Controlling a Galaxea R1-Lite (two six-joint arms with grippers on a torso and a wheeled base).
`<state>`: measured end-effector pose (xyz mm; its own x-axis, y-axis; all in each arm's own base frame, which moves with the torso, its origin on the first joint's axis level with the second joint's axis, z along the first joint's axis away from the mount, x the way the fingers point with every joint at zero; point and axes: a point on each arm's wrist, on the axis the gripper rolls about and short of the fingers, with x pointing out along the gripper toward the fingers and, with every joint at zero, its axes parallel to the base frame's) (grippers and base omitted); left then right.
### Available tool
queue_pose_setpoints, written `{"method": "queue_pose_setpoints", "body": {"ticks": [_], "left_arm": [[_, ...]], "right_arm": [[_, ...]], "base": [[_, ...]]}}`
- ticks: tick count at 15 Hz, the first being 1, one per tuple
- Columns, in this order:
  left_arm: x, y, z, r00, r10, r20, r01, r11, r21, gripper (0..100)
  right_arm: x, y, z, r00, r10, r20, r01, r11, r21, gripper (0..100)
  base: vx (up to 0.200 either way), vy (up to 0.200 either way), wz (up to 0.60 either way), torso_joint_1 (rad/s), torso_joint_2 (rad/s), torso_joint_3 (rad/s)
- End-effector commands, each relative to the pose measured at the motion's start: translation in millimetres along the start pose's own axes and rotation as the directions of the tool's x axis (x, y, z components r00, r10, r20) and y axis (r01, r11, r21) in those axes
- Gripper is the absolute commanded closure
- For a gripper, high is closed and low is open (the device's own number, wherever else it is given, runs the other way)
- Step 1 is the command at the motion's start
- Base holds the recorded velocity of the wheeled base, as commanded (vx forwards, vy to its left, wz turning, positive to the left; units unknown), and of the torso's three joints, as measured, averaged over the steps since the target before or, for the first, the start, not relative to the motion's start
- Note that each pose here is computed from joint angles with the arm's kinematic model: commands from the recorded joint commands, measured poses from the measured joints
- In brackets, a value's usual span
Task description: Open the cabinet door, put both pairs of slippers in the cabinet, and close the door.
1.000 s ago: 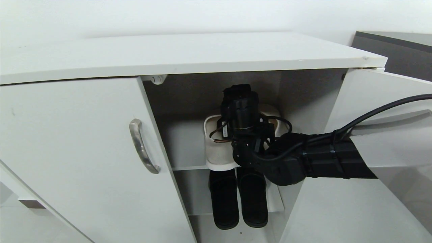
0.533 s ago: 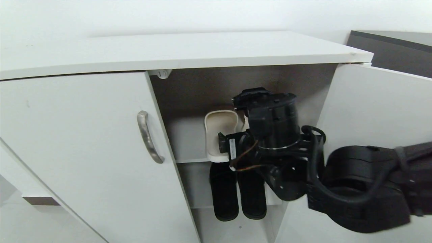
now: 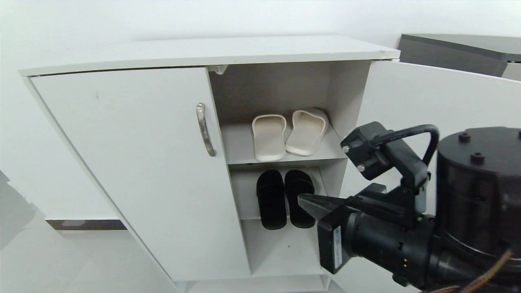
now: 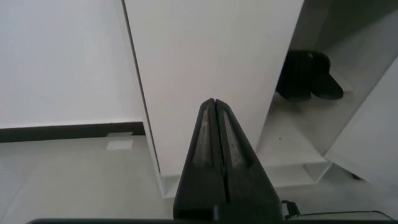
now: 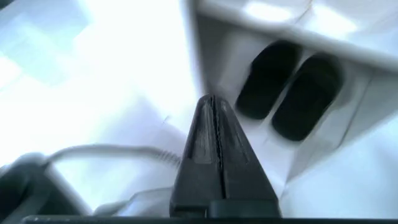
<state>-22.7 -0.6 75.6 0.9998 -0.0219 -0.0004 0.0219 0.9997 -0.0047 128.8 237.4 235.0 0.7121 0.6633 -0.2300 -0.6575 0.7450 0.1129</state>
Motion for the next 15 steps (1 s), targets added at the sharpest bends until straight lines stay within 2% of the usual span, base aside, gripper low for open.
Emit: {"method": "queue_pose_setpoints", "body": {"ticks": [1,4,7,10,15], "left_arm": [[0,0.0,0.1,1.000,0.000,-0.001,0.000,1.000,-0.001,100],[0,0.0,0.1,1.000,0.000,-0.001,0.000,1.000,-0.001,100],[0,0.0,0.0,1.000,0.000,0.000,0.000,1.000,-0.001,100],[0,0.0,0.0,1.000,0.002,0.000,-0.002,1.000,0.000,100],[0,0.0,0.0,1.000,0.002,0.000,-0.002,1.000,-0.001,100]], "right_arm": [[-16,-5,-9,0.998,0.062,-0.016,-0.062,0.998,0.000,100],[-20,-9,-18,0.985,0.160,-0.061,-0.160,0.987,0.003,100],[-16,-22,-29,0.966,0.231,-0.114,-0.230,0.973,0.028,100],[-11,-25,-31,0.964,0.244,-0.107,-0.242,0.970,0.037,100],[-8,-26,-37,0.960,0.269,-0.071,-0.267,0.963,0.042,100]], "base": [[-0.200,0.000,0.00,0.002,-0.01,0.002],[-0.200,0.000,0.00,0.002,0.00,0.005],[-0.200,0.000,0.00,-0.002,0.00,0.001],[-0.200,0.000,0.00,0.002,0.01,0.009],[0.000,0.000,0.00,0.000,0.00,0.000]]}}
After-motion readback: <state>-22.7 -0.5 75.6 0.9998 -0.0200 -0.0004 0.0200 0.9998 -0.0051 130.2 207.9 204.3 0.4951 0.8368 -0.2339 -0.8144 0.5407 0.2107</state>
